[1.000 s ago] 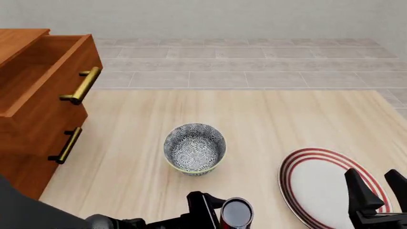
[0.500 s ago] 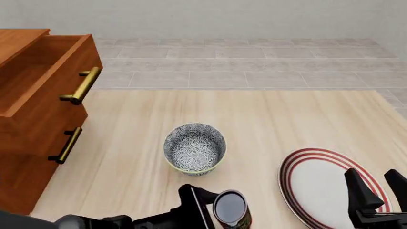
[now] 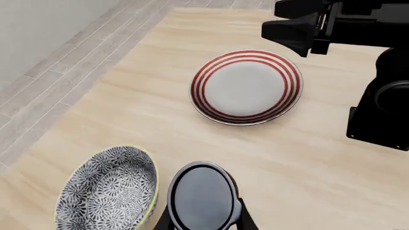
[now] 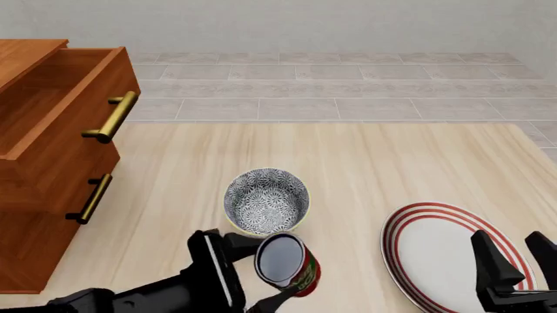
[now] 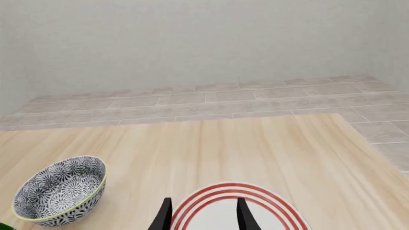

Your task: Put the ketchup in the top drawer of the cabinet.

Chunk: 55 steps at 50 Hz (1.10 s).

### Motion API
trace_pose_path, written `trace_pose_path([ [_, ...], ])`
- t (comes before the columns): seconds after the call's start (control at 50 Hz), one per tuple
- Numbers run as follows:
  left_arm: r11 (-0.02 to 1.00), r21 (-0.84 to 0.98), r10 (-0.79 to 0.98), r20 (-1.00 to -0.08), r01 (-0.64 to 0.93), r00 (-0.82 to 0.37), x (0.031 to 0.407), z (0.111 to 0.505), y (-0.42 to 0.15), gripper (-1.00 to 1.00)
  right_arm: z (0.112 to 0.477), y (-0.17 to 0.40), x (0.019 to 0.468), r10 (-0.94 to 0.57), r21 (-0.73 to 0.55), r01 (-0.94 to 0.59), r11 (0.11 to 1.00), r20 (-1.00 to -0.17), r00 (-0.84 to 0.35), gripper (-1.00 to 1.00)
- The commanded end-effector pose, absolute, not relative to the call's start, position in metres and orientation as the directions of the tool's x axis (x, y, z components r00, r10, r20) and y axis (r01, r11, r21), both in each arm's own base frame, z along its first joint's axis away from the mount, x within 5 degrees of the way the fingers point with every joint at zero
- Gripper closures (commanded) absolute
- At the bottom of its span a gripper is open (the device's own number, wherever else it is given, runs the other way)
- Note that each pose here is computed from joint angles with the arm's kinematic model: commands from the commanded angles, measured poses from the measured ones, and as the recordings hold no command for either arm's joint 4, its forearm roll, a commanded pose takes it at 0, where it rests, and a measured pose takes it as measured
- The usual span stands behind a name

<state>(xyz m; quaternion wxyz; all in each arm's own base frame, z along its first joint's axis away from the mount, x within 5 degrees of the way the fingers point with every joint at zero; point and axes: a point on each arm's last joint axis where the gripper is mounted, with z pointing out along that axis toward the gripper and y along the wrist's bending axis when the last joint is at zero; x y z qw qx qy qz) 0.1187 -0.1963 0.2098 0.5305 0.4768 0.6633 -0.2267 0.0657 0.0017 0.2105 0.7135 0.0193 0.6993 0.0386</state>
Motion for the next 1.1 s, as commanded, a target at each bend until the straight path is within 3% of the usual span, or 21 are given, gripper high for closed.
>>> trace_pose_path([
  [0.02,0.462,0.254,0.392,-0.918,0.850,0.062,0.115,0.224,-0.174,1.00,0.210,0.002,0.066,0.081,0.081,-0.025,0.996,-0.997,0.015,-1.00],
  [0.06,0.462,0.254,0.392,-0.918,0.850,0.062,0.115,0.224,-0.174,1.00,0.210,0.001,0.065,0.082,0.082,-0.024,0.996,-0.997,0.016,-1.00],
  [0.1,0.540,0.275,0.392,-0.918,0.795,0.051,0.114,0.246,-0.140,1.00,0.210,0.001,0.065,0.082,0.082,-0.023,0.996,-0.996,0.016,-1.00],
  [0.36,0.630,0.280,0.398,-0.917,0.725,0.008,0.094,0.287,-0.091,1.00,0.210,0.002,0.067,0.086,0.086,-0.030,0.996,-0.996,0.011,-1.00],
  [0.68,0.630,0.305,0.440,-0.898,0.714,-0.005,0.079,0.316,-0.072,1.00,0.210,0.001,0.066,0.087,0.087,-0.020,0.996,-0.996,0.010,-1.00],
  [0.74,0.674,0.312,0.471,-0.880,0.669,-0.064,0.076,0.336,-0.058,1.00,0.210,0.001,0.066,0.087,0.087,-0.021,0.996,-0.996,0.010,-1.00],
  [0.92,0.704,0.349,0.493,-0.867,0.619,-0.072,0.062,0.371,-0.041,1.00,0.210,0.001,0.066,0.088,0.088,-0.023,0.996,-0.996,0.007,-1.00],
  [0.96,0.745,0.315,0.484,-0.862,0.588,-0.151,0.062,0.379,-0.036,1.00,0.210,0.001,0.067,0.088,0.088,-0.023,0.996,-0.996,0.006,-1.00],
  [1.04,0.717,0.382,0.519,-0.851,0.583,-0.081,0.052,0.400,-0.030,1.00,0.210,0.002,0.067,0.088,0.088,-0.023,0.996,-0.996,0.007,-1.00],
  [1.1,0.739,0.391,0.519,-0.849,0.549,-0.094,0.049,0.413,-0.025,1.00,0.210,0.002,0.068,0.087,0.087,-0.024,0.996,-0.996,0.004,-1.00],
])
